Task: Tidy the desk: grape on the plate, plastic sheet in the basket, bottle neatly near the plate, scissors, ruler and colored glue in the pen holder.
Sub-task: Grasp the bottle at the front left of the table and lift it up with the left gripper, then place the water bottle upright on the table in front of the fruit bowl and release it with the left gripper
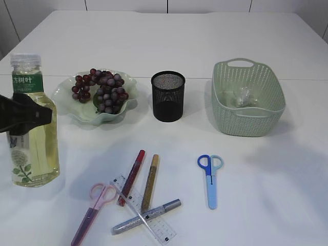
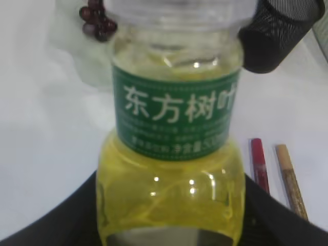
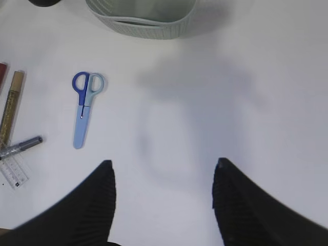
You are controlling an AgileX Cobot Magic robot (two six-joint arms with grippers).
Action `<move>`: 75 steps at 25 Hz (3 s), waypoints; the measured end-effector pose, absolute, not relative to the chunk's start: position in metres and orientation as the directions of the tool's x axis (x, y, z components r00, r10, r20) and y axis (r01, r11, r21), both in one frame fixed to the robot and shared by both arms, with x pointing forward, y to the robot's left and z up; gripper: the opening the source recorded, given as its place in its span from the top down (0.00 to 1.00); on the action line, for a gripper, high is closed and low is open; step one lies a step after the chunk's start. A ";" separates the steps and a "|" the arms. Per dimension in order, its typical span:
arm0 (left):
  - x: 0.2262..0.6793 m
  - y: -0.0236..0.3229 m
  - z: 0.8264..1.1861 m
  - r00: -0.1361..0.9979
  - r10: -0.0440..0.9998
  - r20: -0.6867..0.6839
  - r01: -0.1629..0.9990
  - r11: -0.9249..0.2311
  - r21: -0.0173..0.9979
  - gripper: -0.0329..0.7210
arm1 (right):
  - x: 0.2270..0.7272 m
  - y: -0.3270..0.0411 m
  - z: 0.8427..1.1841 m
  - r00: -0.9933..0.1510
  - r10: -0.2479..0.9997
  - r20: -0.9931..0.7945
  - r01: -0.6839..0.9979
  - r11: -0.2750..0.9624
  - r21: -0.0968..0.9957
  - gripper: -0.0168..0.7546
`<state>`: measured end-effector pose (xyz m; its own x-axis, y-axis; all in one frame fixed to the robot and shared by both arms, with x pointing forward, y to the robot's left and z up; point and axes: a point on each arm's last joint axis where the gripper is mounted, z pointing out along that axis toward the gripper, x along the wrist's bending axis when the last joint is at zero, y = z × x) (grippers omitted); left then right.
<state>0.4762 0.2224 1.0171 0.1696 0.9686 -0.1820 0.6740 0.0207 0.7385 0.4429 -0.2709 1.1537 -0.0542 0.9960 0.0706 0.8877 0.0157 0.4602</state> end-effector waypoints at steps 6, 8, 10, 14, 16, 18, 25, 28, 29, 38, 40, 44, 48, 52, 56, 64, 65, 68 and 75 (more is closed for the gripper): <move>0.465 0.228 0.993 0.202 0.964 -0.175 0.530 0.043 0.847 0.39 | 0.443 -0.272 1.154 -0.052 0.997 0.057 0.887 0.020 0.461 0.37; 0.460 0.230 0.987 0.219 0.963 -0.155 0.460 0.038 0.887 0.39 | 0.443 -0.272 1.154 -0.052 0.997 0.056 0.887 0.020 0.461 0.37; 0.459 0.232 0.983 0.226 0.966 -0.128 0.391 0.031 0.920 0.39 | 0.443 -0.272 1.154 -0.052 0.997 0.054 0.887 0.021 0.462 0.37; 0.463 0.233 0.976 0.235 0.970 -0.062 0.302 -0.012 0.953 0.39 | 0.443 -0.272 1.154 -0.052 0.997 0.054 0.887 0.021 0.462 0.37; 0.469 0.232 0.970 0.231 0.972 -0.046 0.280 -0.022 0.960 0.39 | 0.443 -0.272 1.154 -0.052 0.997 0.054 0.887 0.021 0.462 0.37; 0.475 0.232 0.964 0.215 0.976 -0.043 0.253 -0.013 0.967 0.39 | 0.443 -0.272 1.154 -0.052 0.997 0.054 0.887 0.021 0.462 0.37; 0.490 0.232 0.941 0.174 0.984 -0.028 0.163 0.000 0.987 0.39 | 0.443 -0.273 1.154 -0.051 0.997 0.052 0.886 0.021 0.464 0.37; 0.493 0.231 0.928 0.171 0.985 -0.019 0.181 -0.012 0.983 0.39 | 0.443 -0.273 1.154 -0.051 0.997 0.052 0.886 0.021 0.464 0.37; 0.494 0.231 0.923 0.171 0.985 -0.017 0.197 -0.017 0.980 0.39 | 0.443 -0.273 1.154 -0.051 0.997 0.052 0.886 0.021 0.464 0.37; 0.511 0.222 0.915 0.204 0.979 -0.004 0.199 -0.037 0.979 0.39 | 0.443 -0.273 1.154 -0.051 0.997 0.050 0.887 0.022 0.462 0.37; 0.516 0.220 0.913 0.206 0.979 -0.004 0.196 -0.037 0.980 0.39 | 0.443 -0.273 1.154 -0.051 0.998 0.048 0.886 0.023 0.462 0.37; 0.526 0.217 0.908 0.207 0.978 -0.003 0.199 -0.039 0.979 0.39 | 0.443 -0.273 1.154 -0.050 0.998 0.047 0.886 0.023 0.462 0.37; 0.529 0.216 0.896 0.209 0.978 0.001 0.229 -0.051 0.972 0.39 | 0.443 -0.273 1.154 -0.050 0.998 0.047 0.886 0.023 0.462 0.37; 0.530 0.215 0.895 0.219 0.976 0.005 0.218 -0.054 0.975 0.39 | 0.443 -0.273 1.154 -0.050 0.998 0.046 0.886 0.023 0.462 0.37; 0.531 0.214 0.895 0.223 0.975 0.007 0.214 -0.055 0.975 0.39 | 0.443 -0.273 1.154 -0.050 0.998 0.044 0.886 0.024 0.463 0.37; 0.531 0.214 0.894 0.225 0.974 0.007 0.214 -0.057 0.975 0.39 | 0.443 -0.274 1.154 -0.049 0.998 0.037 0.886 0.026 0.463 0.37; 0.531 0.214 0.894 0.226 0.974 0.007 0.213 -0.057 0.975 0.39 | 0.443 -0.274 1.154 -0.049 0.998 0.037 0.886 0.026 0.463 0.37; 0.531 0.214 0.894 0.226 0.974 0.007 0.213 -0.057 0.975 0.39 | 0.443 -0.274 1.154 -0.049 0.998 0.037 0.886 0.026 0.463 0.37; 0.531 0.214 0.894 0.227 0.974 0.008 0.213 -0.058 0.975 0.31 | 0.443 -0.274 1.154 -0.049 0.998 0.037 0.886 0.026 0.463 0.37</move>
